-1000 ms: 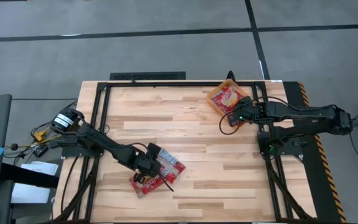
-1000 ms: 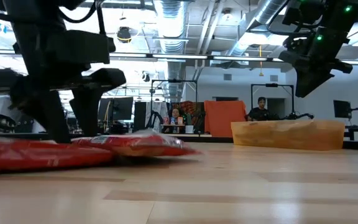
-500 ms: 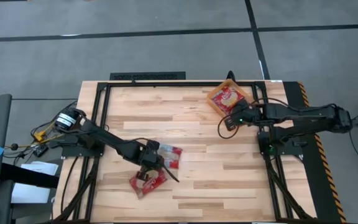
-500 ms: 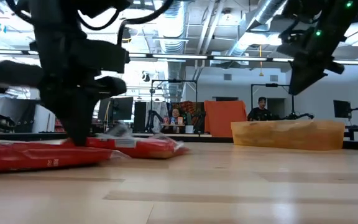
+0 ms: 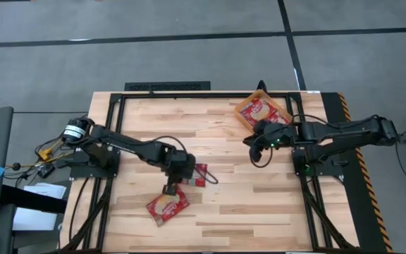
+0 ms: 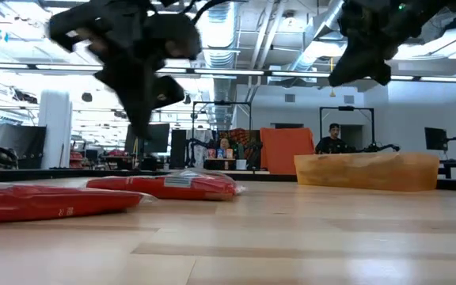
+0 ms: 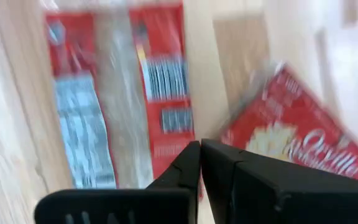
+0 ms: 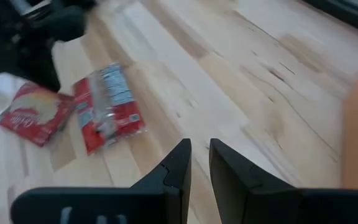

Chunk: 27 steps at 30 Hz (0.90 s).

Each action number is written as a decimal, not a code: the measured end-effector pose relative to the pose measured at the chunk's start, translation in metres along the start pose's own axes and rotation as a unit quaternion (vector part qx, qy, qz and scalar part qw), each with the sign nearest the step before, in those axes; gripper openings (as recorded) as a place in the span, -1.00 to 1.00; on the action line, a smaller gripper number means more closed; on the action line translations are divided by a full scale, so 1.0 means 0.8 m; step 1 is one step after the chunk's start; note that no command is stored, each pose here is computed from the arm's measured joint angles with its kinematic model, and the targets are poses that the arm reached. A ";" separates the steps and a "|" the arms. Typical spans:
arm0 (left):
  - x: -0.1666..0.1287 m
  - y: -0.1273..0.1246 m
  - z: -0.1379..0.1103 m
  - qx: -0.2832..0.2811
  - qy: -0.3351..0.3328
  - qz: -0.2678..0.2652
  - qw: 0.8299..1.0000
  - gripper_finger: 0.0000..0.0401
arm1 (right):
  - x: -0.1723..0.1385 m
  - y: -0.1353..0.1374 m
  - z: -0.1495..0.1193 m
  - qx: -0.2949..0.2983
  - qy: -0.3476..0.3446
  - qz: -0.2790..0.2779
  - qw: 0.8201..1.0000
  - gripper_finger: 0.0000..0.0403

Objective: Sort popcorn bags into baskets
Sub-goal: Put the red popcorn bag into the orange bin

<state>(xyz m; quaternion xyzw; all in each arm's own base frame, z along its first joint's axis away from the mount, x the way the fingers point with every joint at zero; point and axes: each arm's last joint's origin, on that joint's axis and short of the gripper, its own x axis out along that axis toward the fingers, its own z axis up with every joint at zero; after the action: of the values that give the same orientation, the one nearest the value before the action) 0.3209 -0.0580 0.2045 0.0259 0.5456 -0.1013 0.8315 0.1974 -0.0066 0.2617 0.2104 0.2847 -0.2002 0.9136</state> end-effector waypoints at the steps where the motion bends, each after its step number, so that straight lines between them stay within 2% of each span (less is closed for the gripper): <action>1: -0.002 0.003 0.003 0.000 -0.005 -0.006 1.000 -1.00 | 0.000 0.002 0.000 -0.009 -0.002 0.005 1.000 -0.59; 4: -0.007 0.012 0.006 -0.007 -0.005 -0.004 1.000 -1.00 | -0.002 0.006 -0.003 -0.022 0.003 0.011 1.000 -0.54; 6: -0.008 0.020 0.007 -0.017 -0.007 0.027 0.999 -1.00 | -0.002 0.006 -0.006 -0.026 0.011 0.010 1.000 -0.45; 10: -0.010 0.038 0.005 -0.044 -0.004 0.088 0.995 -0.99 | -0.002 0.009 -0.009 -0.029 0.017 0.013 0.999 -0.21; 13: -0.012 0.051 0.003 -0.050 0.000 0.095 0.994 -0.90 | -0.002 0.009 -0.009 -0.028 0.017 0.014 0.999 -0.01; 16: -0.014 0.067 -0.001 -0.064 0.006 0.079 0.995 -0.70 | -0.002 0.009 -0.009 -0.028 0.017 0.012 0.999 0.16; 19: -0.013 0.079 -0.003 -0.075 -0.003 0.059 0.995 -0.42 | -0.002 0.009 -0.009 -0.028 0.017 0.011 0.999 0.25; 23: -0.005 0.088 -0.013 -0.086 0.001 0.048 0.995 0.02 | -0.002 0.009 -0.009 -0.028 0.016 0.011 0.999 0.26; 27: 0.006 0.089 -0.028 -0.081 0.013 0.033 0.996 0.33 | -0.002 0.008 -0.009 -0.028 0.016 0.006 0.999 0.26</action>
<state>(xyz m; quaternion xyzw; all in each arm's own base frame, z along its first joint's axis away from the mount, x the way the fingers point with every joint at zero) 0.3166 0.0145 0.1862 -0.0220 0.5616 -0.0291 0.8266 0.1962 0.0029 0.2593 0.1898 0.3038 -0.1828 0.9156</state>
